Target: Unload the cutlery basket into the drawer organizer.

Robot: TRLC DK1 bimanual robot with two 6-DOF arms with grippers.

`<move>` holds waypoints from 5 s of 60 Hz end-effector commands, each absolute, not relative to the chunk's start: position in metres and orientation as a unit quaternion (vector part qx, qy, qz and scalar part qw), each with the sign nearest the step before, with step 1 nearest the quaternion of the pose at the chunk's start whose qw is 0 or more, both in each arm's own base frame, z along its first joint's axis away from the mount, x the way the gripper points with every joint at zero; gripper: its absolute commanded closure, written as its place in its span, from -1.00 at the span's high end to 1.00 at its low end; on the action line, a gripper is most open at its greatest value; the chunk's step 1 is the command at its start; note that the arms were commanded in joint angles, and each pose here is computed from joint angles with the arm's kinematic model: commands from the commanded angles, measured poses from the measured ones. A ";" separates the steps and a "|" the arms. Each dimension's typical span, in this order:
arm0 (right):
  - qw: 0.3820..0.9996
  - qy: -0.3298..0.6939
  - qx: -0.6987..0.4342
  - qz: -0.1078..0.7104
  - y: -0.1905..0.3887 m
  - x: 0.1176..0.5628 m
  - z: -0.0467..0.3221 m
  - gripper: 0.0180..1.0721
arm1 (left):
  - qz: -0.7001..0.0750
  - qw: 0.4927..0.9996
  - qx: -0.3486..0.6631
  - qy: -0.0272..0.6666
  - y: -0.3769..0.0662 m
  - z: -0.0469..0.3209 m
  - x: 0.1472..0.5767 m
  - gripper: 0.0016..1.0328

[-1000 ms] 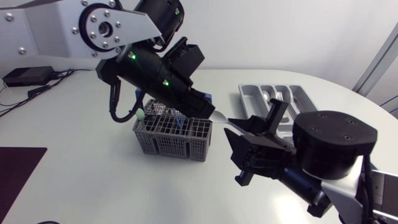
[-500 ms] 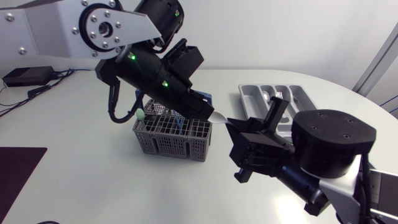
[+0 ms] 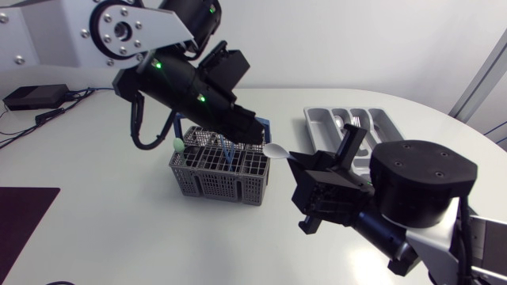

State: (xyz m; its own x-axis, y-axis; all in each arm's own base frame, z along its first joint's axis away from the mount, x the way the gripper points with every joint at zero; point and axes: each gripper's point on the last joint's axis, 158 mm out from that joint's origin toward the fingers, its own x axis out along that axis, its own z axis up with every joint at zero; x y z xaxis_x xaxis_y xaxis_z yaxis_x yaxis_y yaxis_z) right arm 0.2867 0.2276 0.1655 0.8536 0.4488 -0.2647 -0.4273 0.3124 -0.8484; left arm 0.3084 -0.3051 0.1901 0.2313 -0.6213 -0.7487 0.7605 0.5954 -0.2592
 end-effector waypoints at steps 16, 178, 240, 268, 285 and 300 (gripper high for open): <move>0.804 0.013 -0.512 0.302 0.202 0.275 0.155 -0.89 | -0.392 0.858 0.056 0.325 -0.251 0.268 0.368 0.09; 0.745 0.256 -0.450 0.421 -0.010 0.301 0.039 0.86 | -0.347 0.731 0.570 0.144 -0.162 0.105 0.371 -0.11; 0.748 0.252 -0.446 0.423 -0.003 0.288 0.038 0.86 | -0.340 0.725 0.579 0.153 -0.164 0.090 0.382 -0.94; 0.747 0.253 -0.443 0.426 -0.001 0.286 0.032 0.86 | -0.329 0.736 0.575 0.141 -0.162 0.103 0.377 -0.94; 0.747 0.253 -0.443 0.426 0.000 0.285 0.032 0.86 | -0.317 0.752 0.564 0.130 -0.160 0.117 0.377 -0.94; 0.747 0.253 -0.444 0.426 0.000 0.283 0.033 0.86 | -0.294 0.784 0.537 0.099 -0.158 0.154 0.367 -0.94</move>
State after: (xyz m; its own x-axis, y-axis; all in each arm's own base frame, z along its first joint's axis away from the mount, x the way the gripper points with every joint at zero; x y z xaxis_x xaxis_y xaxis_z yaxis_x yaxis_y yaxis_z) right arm 0.2906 -0.0070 0.0377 0.5234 0.3964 -0.7542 -0.8521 0.2435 -0.4634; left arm 0.3746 -0.1610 0.1518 0.8024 -0.3529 -0.4813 0.5704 0.2161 0.7924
